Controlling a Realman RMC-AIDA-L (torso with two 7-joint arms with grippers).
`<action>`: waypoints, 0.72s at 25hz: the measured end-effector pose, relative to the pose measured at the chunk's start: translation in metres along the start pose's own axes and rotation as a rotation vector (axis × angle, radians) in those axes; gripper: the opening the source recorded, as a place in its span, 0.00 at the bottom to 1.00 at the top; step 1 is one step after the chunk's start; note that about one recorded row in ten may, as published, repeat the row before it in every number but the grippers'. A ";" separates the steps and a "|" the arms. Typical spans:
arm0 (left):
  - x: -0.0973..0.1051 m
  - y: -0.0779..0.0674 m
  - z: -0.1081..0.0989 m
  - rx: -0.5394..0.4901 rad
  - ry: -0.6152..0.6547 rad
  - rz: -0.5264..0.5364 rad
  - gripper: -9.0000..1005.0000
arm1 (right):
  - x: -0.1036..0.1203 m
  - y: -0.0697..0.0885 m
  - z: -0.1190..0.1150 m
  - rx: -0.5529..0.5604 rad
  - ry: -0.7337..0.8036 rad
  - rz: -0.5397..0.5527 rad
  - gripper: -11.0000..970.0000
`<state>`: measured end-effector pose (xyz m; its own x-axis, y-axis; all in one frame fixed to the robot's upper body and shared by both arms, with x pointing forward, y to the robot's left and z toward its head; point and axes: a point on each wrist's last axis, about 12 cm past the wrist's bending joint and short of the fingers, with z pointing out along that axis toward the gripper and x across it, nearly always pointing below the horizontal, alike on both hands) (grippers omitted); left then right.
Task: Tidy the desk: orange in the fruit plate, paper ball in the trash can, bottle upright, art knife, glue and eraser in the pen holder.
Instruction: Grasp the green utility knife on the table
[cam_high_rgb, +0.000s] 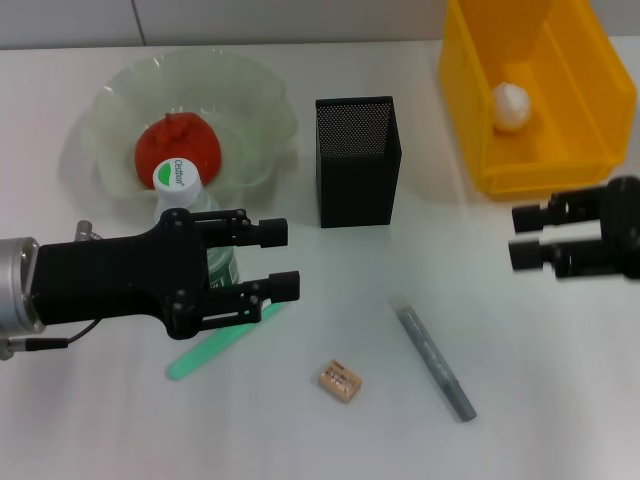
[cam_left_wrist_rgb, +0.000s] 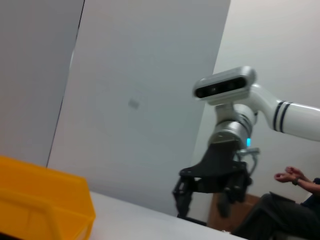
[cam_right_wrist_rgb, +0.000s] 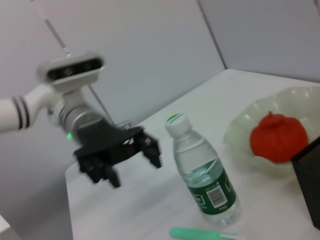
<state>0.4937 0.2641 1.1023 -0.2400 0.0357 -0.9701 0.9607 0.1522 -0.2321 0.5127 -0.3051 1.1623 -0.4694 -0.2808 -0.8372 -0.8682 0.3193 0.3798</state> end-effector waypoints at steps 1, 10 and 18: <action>-0.001 0.002 0.001 -0.007 0.029 -0.023 0.58 | 0.000 0.000 0.000 0.000 0.000 0.000 0.60; -0.007 0.011 0.006 -0.042 0.039 -0.020 0.58 | 0.064 0.011 0.013 0.004 -0.278 -0.217 0.60; -0.019 0.025 0.016 -0.073 0.046 -0.037 0.58 | 0.098 0.016 0.016 0.108 -0.425 -0.341 0.60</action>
<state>0.5245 0.2511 1.1140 -0.2827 0.0735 -0.9564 0.9389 0.2254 -0.2602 0.4556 -0.3133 1.0796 -0.0390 -0.0017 -0.9992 -0.9277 0.3717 0.0356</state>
